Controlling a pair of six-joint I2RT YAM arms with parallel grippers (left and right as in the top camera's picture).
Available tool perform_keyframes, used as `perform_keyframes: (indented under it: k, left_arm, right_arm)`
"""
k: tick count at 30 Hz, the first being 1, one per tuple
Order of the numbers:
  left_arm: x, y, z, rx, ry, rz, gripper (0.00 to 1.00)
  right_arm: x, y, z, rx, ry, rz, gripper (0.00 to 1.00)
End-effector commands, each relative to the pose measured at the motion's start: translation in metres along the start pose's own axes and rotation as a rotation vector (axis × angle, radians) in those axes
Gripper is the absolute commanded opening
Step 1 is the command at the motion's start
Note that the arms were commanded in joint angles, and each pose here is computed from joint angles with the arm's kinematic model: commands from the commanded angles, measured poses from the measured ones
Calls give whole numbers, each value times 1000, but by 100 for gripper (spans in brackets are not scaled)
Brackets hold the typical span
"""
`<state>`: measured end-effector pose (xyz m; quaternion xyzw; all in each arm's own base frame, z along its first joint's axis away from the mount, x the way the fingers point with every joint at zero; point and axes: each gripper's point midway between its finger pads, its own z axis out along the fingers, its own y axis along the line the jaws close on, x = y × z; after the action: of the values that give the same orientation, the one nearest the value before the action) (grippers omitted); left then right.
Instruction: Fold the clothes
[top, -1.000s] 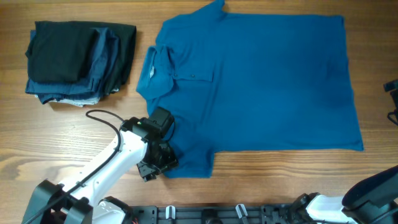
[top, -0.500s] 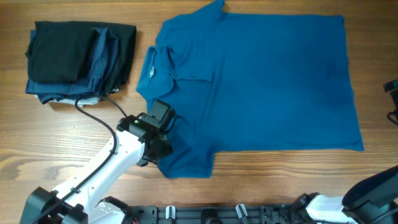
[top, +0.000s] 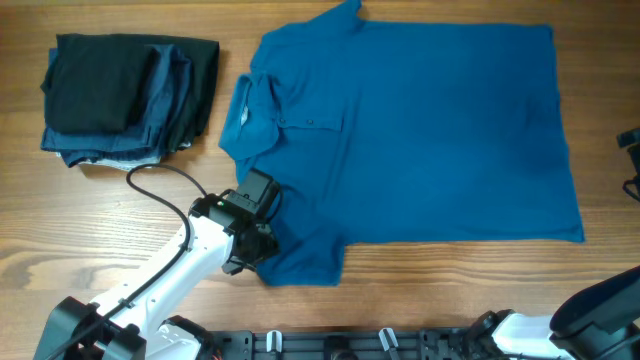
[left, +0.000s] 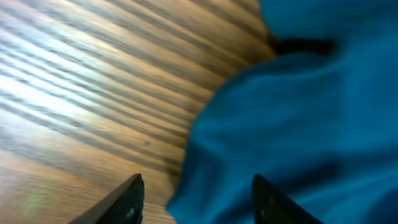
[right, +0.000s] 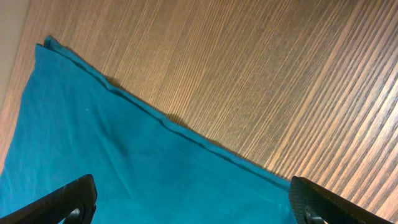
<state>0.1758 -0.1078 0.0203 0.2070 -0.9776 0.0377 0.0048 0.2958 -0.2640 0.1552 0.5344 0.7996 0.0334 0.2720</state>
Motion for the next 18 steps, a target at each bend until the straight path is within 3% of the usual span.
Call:
perform_keyframes:
  k: [1,12,15,18]
  left_arm:
    - [8,-3,3,23,48,-3,54]
    - [21,7,19,21,87,-47,55]
    - [21,1,18,52,96,-45,40]
    - [30,-15,13,135,152,-27,34]
  right_arm:
    - [-3,-3,1,11,-8,11,100]
    - [-3,-3,1,11,-8,11,100]
    - [-3,-3,1,11,-8,11,100]
    - [-3,-3,1,10,-8,11,100]
